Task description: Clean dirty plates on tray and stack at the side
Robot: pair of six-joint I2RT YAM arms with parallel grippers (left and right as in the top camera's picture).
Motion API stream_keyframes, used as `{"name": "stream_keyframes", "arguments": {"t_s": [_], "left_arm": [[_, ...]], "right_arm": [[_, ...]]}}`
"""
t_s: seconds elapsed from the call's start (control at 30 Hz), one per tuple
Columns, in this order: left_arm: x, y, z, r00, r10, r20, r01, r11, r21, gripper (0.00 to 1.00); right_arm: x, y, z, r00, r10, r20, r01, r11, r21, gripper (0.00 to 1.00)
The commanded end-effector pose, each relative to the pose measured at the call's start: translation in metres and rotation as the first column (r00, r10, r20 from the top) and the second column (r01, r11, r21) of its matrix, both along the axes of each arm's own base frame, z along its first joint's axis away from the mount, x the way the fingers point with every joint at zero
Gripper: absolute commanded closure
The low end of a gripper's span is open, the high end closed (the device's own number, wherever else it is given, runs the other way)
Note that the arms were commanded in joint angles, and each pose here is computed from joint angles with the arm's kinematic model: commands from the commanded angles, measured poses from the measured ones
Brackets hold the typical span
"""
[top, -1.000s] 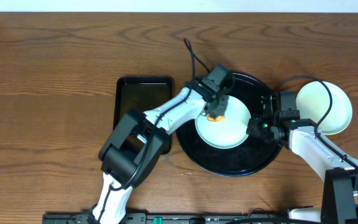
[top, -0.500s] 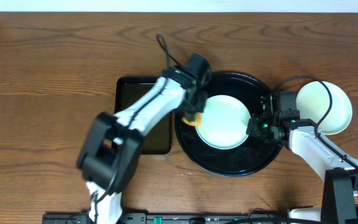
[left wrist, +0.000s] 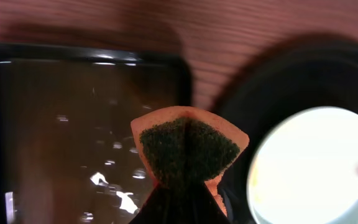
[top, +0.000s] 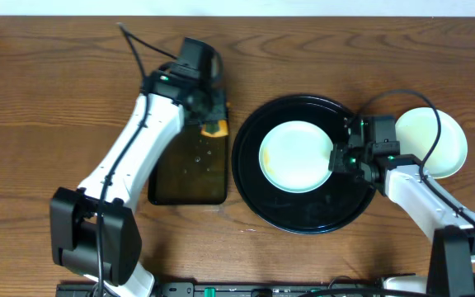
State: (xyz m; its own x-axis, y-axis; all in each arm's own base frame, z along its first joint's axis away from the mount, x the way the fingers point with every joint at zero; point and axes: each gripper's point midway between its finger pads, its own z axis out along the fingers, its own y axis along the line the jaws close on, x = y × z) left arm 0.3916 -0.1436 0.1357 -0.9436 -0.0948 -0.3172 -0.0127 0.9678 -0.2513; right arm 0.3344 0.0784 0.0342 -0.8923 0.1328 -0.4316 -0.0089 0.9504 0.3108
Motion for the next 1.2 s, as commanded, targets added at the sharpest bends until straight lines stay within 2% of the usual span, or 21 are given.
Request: {"name": "stream_keyframes", "arguments": {"t_s": [0.0, 0.17, 0.4, 0.57, 0.6, 0.63, 0.67, 0.7, 0.77, 0.9, 1.03, 1.17], "left_arm": [[0.004, 0.027, -0.01, 0.998, 0.064, -0.024, -0.064, 0.998, 0.017, 0.92], [-0.001, 0.047, -0.033, 0.99, 0.11, -0.087, -0.107, 0.994, 0.036, 0.92], [-0.012, 0.052, -0.061, 0.984, 0.117, -0.135, -0.111, 0.993, 0.051, 0.92], [-0.016, 0.052, -0.069, 0.983, 0.117, -0.144, -0.11, 0.992, 0.054, 0.92], [-0.016, 0.053, -0.069, 0.983, 0.117, -0.145, -0.11, 0.992, 0.054, 0.92], [-0.016, 0.053, -0.069, 0.983, 0.117, -0.145, -0.11, 0.992, 0.054, 0.91], [-0.016, 0.053, -0.069, 0.983, 0.117, -0.145, -0.11, 0.992, 0.054, 0.91], [-0.016, 0.053, -0.069, 0.983, 0.117, -0.145, -0.11, 0.992, 0.054, 0.91], [-0.016, 0.053, -0.069, 0.983, 0.117, -0.145, -0.11, 0.992, 0.054, 0.91], [-0.017, 0.053, -0.07, 0.982, 0.117, -0.147, -0.11, 0.992, 0.056, 0.91], [-0.018, 0.054, -0.077, 0.984, 0.114, -0.138, -0.107, 0.993, 0.058, 0.91], [-0.024, 0.055, -0.09, 0.983, 0.109, -0.146, -0.1, 0.993, 0.065, 0.91]], "right_arm": [[0.023, 0.005, 0.049, 0.975, 0.132, 0.181, -0.12, 0.99, -0.076, 0.99], [0.026, 0.002, 0.088, 0.935, 0.192, 0.3, -0.147, 0.975, -0.163, 0.99], [0.023, -0.003, 0.116, 0.891, 0.266, 0.368, -0.132, 0.928, -0.349, 0.99], [0.018, 0.003, 0.12, 0.885, 0.284, 0.369, -0.132, 0.913, -0.386, 0.99], [0.016, 0.003, 0.117, 0.894, 0.266, 0.36, -0.125, 0.92, -0.37, 0.99], [0.014, 0.002, 0.113, 0.907, 0.243, 0.343, -0.115, 0.928, -0.354, 0.94], [0.012, 0.001, 0.109, 0.919, 0.223, 0.327, -0.106, 0.934, -0.34, 0.85], [0.008, -0.001, 0.1, 0.937, 0.194, 0.29, -0.095, 0.941, -0.324, 0.7], [0.002, -0.007, 0.087, 0.961, 0.153, 0.232, -0.077, 0.948, -0.308, 0.63], [-0.008, -0.024, 0.051, 0.997, -0.009, 0.08, 0.027, 0.973, -0.227, 0.62], [-0.011, -0.019, 0.025, 1.0, -0.001, -0.02, -0.002, 0.992, -0.123, 0.65], [-0.017, -0.027, -0.004, 0.991, -0.047, -0.126, 0.035, 0.995, -0.095, 0.69]]}}
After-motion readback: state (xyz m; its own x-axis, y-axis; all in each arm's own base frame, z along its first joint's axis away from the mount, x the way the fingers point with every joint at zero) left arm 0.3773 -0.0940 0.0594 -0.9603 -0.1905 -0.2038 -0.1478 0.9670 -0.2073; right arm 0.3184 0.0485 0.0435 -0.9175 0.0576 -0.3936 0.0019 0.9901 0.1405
